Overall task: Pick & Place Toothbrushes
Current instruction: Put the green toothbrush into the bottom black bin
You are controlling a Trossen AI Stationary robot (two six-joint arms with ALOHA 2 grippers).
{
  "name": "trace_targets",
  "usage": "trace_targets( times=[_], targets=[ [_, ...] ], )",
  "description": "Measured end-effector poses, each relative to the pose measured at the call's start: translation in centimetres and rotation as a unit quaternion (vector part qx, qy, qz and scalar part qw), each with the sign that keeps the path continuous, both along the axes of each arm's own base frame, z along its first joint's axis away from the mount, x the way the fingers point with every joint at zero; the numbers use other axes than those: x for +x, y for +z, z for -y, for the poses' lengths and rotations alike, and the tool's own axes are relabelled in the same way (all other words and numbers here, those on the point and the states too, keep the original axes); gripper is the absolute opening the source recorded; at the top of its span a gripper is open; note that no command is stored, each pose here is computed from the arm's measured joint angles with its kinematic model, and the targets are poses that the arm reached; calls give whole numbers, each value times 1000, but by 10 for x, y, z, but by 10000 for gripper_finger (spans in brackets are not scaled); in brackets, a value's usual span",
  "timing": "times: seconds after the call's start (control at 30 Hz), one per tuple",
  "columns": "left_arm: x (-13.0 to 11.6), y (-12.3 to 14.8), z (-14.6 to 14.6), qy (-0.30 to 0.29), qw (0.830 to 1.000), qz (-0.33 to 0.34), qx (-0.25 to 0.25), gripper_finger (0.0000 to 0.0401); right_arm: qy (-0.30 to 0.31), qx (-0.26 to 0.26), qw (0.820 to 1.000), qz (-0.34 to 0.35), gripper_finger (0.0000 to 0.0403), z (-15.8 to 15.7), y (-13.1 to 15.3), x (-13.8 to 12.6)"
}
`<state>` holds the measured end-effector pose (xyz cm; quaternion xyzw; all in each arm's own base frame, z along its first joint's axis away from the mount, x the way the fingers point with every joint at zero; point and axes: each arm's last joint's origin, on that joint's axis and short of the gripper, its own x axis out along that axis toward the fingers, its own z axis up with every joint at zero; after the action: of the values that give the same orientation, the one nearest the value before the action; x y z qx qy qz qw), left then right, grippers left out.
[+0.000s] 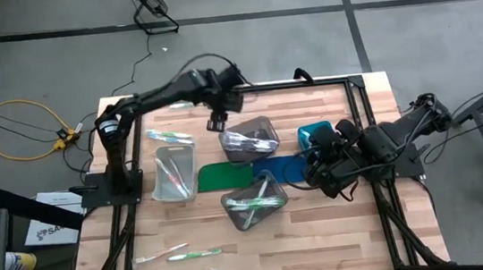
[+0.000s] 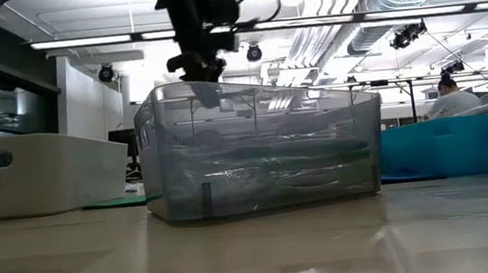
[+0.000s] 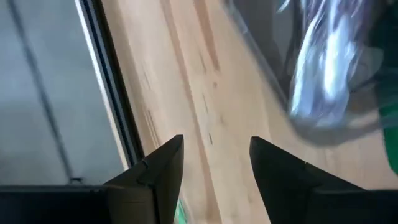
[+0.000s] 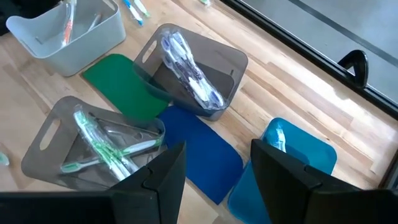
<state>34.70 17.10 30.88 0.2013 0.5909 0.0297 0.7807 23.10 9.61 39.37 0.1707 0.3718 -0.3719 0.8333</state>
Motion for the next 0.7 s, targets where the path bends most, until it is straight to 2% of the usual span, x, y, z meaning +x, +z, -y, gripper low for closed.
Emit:
trace_targets(
  times=[0.27,0.47,0.53,0.7],
  targets=[
    [-42,0,-61,11,999,5,-39,171,-8,5,1000,5,173,0,0,0],
    [-74,-1,-98,4,997,37,-71,171,-12,5,1000,7,173,0,0,0],
    [-83,-7,-108,-1,995,46,-86,170,-12,4,1000,8,173,0,0,0],
    [-101,-43,-121,12,992,48,-118,170,-14,3,1000,10,173,0,0,0]
  ],
)
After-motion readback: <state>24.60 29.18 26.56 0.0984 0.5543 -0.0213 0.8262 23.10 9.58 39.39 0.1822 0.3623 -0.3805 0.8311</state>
